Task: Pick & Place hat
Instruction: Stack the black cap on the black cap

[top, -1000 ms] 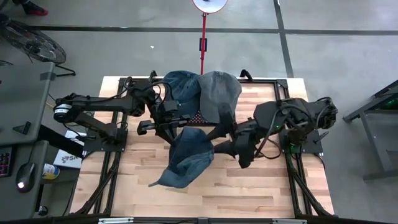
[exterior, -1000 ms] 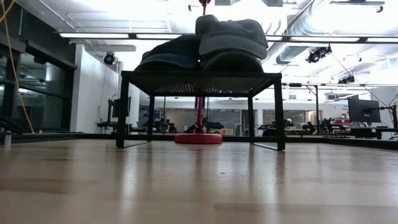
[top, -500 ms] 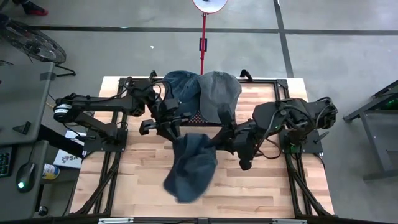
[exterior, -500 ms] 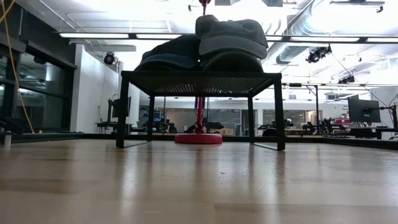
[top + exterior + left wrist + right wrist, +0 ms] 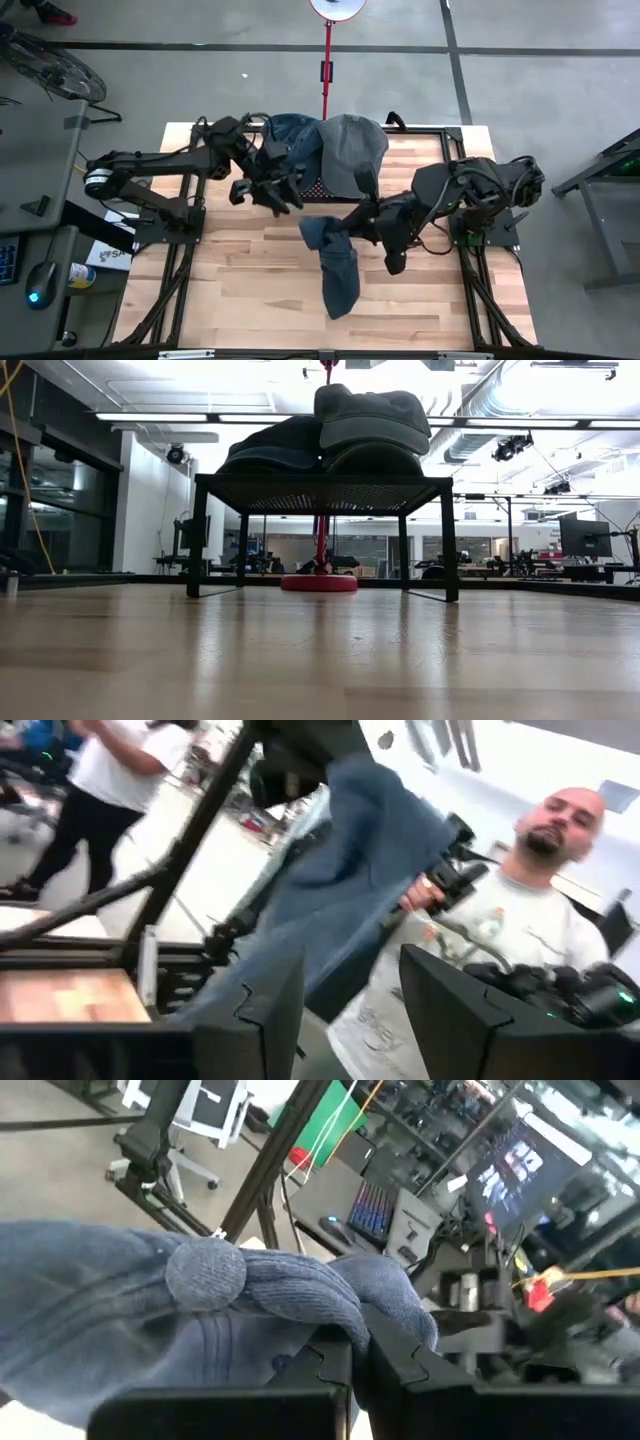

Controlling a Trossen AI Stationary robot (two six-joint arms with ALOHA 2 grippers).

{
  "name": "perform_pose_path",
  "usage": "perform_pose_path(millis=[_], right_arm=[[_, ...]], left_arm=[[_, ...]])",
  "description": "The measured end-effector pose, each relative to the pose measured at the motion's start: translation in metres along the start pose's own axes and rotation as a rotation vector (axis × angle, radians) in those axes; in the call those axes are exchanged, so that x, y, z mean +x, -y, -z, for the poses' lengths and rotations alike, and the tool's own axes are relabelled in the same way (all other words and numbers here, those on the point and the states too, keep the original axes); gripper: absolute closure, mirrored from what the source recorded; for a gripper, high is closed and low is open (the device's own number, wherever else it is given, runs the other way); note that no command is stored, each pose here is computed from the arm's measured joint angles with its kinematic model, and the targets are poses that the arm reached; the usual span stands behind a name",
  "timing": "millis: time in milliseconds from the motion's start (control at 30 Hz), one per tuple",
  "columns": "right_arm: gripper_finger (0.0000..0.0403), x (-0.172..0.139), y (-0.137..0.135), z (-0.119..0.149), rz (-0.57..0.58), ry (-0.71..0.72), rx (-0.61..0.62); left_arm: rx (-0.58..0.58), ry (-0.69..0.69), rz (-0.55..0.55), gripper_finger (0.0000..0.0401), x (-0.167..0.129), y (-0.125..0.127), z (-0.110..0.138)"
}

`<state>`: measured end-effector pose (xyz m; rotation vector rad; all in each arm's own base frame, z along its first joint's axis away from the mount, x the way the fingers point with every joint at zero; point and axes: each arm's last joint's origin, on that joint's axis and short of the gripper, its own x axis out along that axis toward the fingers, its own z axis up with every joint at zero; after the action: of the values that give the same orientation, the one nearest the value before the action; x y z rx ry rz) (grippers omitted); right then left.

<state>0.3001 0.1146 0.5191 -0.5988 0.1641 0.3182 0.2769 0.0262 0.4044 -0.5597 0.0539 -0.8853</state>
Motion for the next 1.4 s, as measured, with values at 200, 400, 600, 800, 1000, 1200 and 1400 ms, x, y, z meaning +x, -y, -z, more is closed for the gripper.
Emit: perform_pose_path(millis=[200, 400, 600, 800, 1000, 1200, 1400], right_arm=[[0.0402, 0.0, -0.001, 0.006, 0.048, -0.091, 0.1], [0.0402, -0.002, -0.002, 0.015, 0.123, -0.214, 0.233], [0.0403, -0.003, -0.002, 0.026, 0.104, -0.282, 0.501], [0.0403, -0.004, 0.005, 0.039, 0.087, -0.358, 0.689], [0.0403, -0.007, 0.018, 0.056, 0.057, -0.431, 0.797], [0.0403, -0.013, 0.025, 0.074, -0.022, -0.552, 0.974], [0.0402, -0.015, 0.022, 0.073, -0.224, -0.554, 1.095]], left_arm=[[0.137, 0.11, -0.099, 0.0237, -0.023, 0.011, -0.016], [0.312, 0.233, -0.241, 0.0236, -0.04, 0.035, -0.026], [0.407, 0.268, -0.375, 0.0236, -0.047, 0.048, -0.025], [0.425, 0.261, -0.412, 0.0236, -0.048, 0.048, -0.024], [0.427, 0.261, -0.413, 0.0236, -0.048, 0.048, -0.024], [0.429, 0.243, -0.405, 0.0236, -0.04, 0.05, -0.019], [0.426, 0.183, -0.448, 0.0236, -0.023, 0.05, -0.006]])
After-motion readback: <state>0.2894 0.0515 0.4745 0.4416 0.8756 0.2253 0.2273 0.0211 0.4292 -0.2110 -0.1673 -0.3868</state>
